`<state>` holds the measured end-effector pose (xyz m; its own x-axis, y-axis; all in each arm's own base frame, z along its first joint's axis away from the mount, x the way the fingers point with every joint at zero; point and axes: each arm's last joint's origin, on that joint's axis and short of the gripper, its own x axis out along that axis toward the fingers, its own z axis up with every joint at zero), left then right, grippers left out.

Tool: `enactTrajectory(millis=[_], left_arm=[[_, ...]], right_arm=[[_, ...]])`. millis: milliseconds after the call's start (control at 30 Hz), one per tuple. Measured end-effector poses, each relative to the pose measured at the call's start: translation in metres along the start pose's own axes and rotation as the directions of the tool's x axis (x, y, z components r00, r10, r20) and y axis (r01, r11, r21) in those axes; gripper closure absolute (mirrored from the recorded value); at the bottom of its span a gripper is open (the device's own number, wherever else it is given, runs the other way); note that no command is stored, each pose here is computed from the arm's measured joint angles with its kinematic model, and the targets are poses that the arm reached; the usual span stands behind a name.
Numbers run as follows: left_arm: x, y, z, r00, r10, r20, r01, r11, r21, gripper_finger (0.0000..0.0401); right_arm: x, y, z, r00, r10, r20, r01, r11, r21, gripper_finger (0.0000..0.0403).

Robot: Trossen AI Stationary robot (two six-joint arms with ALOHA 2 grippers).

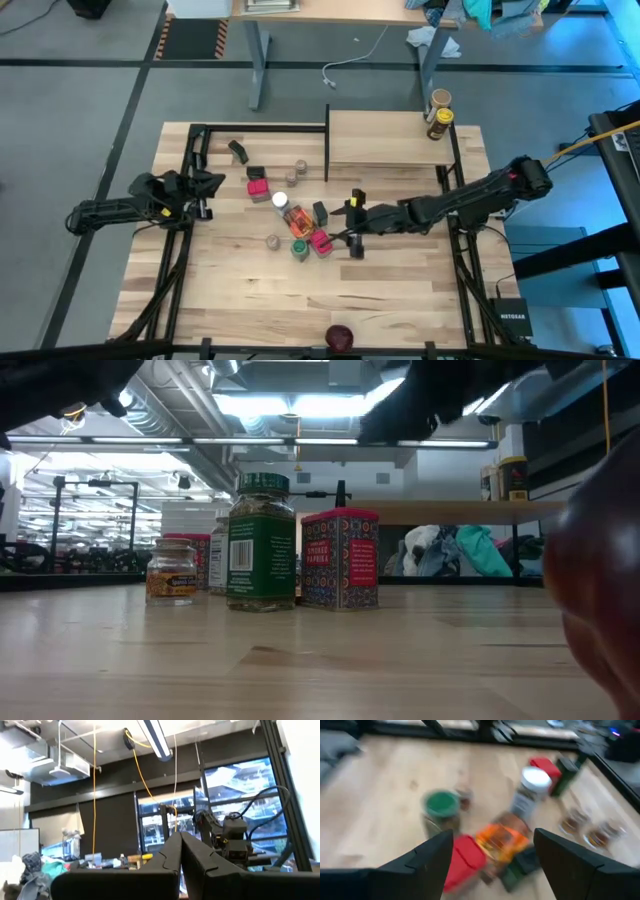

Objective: Shelf spices
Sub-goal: Put the bottom right green seasoning can on the shelf

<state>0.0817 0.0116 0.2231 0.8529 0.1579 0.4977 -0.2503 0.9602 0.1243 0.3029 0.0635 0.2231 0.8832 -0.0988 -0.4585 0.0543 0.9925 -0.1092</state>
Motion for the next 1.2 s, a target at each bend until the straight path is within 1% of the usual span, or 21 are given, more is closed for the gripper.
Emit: enactTrajectory(millis=[100, 267, 400, 533, 733, 1200], left_arm=[[0.000, 0.000, -0.002, 1.000, -0.002, -0.021, 0.003, 1.000, 0.001, 0.0401], [0.000, -0.001, -0.004, 0.999, -0.004, -0.038, 0.004, 1.000, 0.000, 0.0401], [0.000, -0.001, -0.004, 0.999, -0.004, -0.041, 0.004, 1.000, 0.000, 0.0401], [0.000, -0.001, -0.004, 0.999, -0.004, -0.042, 0.004, 1.000, 0.003, 0.0401], [0.000, -0.001, -0.004, 0.999, -0.004, -0.043, 0.005, 1.000, 0.009, 0.0401], [0.000, -0.001, -0.004, 0.999, -0.004, -0.042, 0.004, 1.000, 0.000, 0.0401]], right_arm=[[0.010, 0.001, -0.009, 0.996, -0.074, -0.041, 0.074, 0.997, -0.018, 0.0121], [0.023, 0.003, -0.021, 0.987, -0.137, -0.080, 0.135, 0.990, -0.035, 0.0121], [0.028, 0.003, -0.023, 0.980, -0.191, -0.064, 0.189, 0.981, -0.033, 0.0121], [0.029, 0.001, -0.018, 0.969, -0.247, -0.011, 0.247, 0.969, -0.007, 0.0121], [0.029, 0.001, -0.013, 0.965, -0.258, 0.036, 0.257, 0.966, 0.031, 0.0121], [0.029, 0.001, -0.013, 0.963, -0.266, 0.032, 0.265, 0.964, 0.030, 0.0121]])
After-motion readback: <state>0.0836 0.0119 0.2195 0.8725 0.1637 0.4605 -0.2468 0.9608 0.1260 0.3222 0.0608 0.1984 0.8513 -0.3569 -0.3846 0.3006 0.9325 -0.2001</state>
